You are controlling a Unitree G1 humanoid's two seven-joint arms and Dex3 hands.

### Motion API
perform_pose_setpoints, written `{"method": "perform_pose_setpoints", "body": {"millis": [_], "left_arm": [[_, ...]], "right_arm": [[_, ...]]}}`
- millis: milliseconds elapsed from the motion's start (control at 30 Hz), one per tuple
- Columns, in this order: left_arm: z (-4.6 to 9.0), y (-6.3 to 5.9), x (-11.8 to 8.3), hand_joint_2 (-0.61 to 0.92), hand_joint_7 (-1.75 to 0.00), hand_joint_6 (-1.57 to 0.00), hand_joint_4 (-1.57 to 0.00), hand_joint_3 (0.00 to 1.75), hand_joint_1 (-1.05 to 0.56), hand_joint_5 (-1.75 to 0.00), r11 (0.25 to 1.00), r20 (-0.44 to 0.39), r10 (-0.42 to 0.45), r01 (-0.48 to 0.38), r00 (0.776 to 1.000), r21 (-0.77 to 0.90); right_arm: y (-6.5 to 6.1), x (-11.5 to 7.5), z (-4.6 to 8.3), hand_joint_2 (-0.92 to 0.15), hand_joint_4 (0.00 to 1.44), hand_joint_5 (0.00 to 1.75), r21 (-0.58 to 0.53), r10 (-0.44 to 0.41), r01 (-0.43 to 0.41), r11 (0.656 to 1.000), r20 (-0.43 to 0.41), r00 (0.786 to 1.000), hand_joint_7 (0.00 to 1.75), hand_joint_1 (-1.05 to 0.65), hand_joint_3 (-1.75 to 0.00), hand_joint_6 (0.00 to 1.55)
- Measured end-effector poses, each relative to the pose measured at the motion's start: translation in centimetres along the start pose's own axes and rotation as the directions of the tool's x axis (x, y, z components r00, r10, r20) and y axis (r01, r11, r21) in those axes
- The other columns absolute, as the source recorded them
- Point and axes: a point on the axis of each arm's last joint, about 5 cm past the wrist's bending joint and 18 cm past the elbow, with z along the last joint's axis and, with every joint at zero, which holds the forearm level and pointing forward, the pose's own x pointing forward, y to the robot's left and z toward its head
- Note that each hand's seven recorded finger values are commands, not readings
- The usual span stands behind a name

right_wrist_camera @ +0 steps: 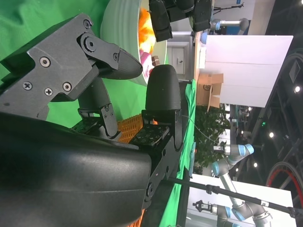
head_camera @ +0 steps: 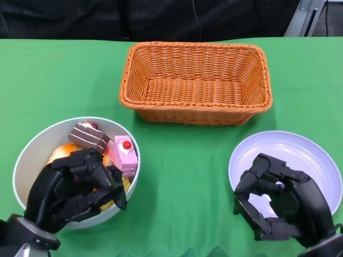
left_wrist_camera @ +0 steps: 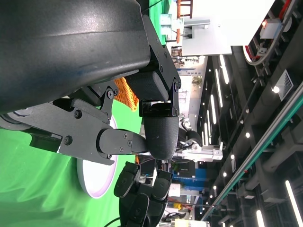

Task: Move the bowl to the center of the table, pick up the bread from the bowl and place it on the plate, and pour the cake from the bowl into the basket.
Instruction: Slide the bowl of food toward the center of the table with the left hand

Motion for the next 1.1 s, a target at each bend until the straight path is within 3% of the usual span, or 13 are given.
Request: {"method": "perform_pose_setpoints", "body": {"millis": [1100], "left_arm": [[0.08,0.03,0.01,0.92,-1.09,-0.92,-0.81,0.31,-0.12,-1.4,1.0,0.005,0.004,-0.004,1.0,-0.006]], "right_arm": [[-0.03,0.0,-0.01,-0.44,0.73,1.61,-0.003,-0.008,0.008,1.0,-0.003,1.0,1.37,-0.1,-1.07,0.66]]}}
